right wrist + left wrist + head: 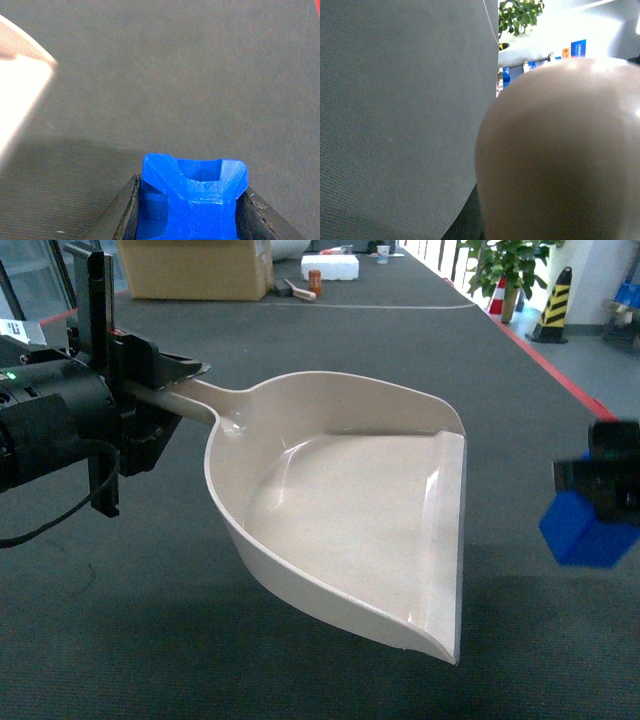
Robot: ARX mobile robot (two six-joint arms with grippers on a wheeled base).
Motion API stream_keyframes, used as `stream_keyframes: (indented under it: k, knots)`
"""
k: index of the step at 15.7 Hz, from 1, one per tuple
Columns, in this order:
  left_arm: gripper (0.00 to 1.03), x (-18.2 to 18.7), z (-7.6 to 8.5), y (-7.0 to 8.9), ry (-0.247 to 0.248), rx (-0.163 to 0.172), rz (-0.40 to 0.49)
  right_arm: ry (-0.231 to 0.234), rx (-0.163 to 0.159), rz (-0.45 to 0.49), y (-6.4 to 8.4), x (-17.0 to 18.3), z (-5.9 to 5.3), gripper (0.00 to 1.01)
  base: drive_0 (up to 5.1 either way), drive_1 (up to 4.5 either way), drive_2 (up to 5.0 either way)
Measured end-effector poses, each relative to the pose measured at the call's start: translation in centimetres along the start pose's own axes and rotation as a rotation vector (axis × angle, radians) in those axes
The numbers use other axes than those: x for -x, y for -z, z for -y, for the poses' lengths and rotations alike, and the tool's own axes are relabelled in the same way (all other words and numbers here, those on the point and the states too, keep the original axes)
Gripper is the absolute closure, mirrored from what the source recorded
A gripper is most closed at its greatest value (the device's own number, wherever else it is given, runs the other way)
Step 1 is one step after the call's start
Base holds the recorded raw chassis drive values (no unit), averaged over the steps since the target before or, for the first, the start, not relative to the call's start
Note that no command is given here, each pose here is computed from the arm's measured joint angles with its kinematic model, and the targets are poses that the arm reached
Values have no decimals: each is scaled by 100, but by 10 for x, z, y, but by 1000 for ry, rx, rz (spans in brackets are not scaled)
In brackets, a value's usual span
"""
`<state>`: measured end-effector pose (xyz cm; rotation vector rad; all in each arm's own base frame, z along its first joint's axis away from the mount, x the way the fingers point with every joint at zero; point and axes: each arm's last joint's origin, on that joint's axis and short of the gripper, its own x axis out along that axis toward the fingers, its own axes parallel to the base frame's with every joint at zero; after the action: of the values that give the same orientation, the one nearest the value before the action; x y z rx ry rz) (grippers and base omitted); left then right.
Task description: Place part in tray to right shelf
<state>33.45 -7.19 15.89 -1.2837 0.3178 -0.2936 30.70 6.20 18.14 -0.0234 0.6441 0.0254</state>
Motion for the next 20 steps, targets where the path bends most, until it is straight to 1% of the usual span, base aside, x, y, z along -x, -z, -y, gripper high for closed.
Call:
stream_keyframes:
  k: [1,2,3,4,5,6,7,8,9,10,11,12,13,14,15,16,17,18,19,20]
  knots:
    - [85,0,0,0,0,0,0,-15,3,24,-6,6,-4,55,0,0,0]
    - [85,0,0,0,0,0,0,-40,9,62,-15,16,-11,55,0,0,0]
    - [85,0,0,0,-1,0,-1,-98,21,135,-32,31,-27,55,0,0,0]
    - [85,0,0,0,0,0,0,-190,53,210,-51,46,-62,55,0,0,0]
    - [85,0,0,0,0,0,0,-287,114,223,-55,37,-122,55,0,0,0]
    - [85,0,0,0,0,0,0,-294,181,253,-52,22,-162,38,0,0,0]
    - [85,0,-1,-1,-4,0,4,-239,182,420,-62,41,-156,7,0,0,0]
    - [85,0,-1,0,-4,0,1,-128,160,524,-60,69,-114,3,0,0,0]
    - [85,0,-1,0,-4,0,0,-59,153,543,-45,84,-92,3,0,0,0]
    - [85,0,-1,0,-5,0,1,-40,166,539,-26,98,-75,3,0,0,0]
    - [85,0,-1,0,-6,0,3,-18,167,531,-12,106,-60,3,0,0,0]
    - [85,0,-1,0,-1,-1,0,82,140,509,9,110,-32,3,0,0,0]
    - [85,0,-1,0,-3,-1,0,146,126,473,28,113,-12,3,0,0,0]
    - [85,0,-1,0,-7,0,2,215,106,432,54,119,6,3,0,0,0]
    - [85,0,-1,0,-6,0,3,231,87,423,78,126,17,3,0,0,0]
    - [85,0,-1,0,-4,0,-2,211,55,428,101,137,23,3,0,0,0]
    - [85,0,-1,1,-5,0,-3,194,18,491,106,147,26,3,0,0,0]
    - [85,0,-1,1,-5,0,-2,184,-17,549,99,154,27,3,498,-238,-238]
    - [85,0,-1,1,-3,-1,-2,184,-20,550,99,155,27,3,495,-242,-242]
    - [85,0,-2,-1,-8,1,1,177,-13,535,99,153,26,3,483,-249,-249]
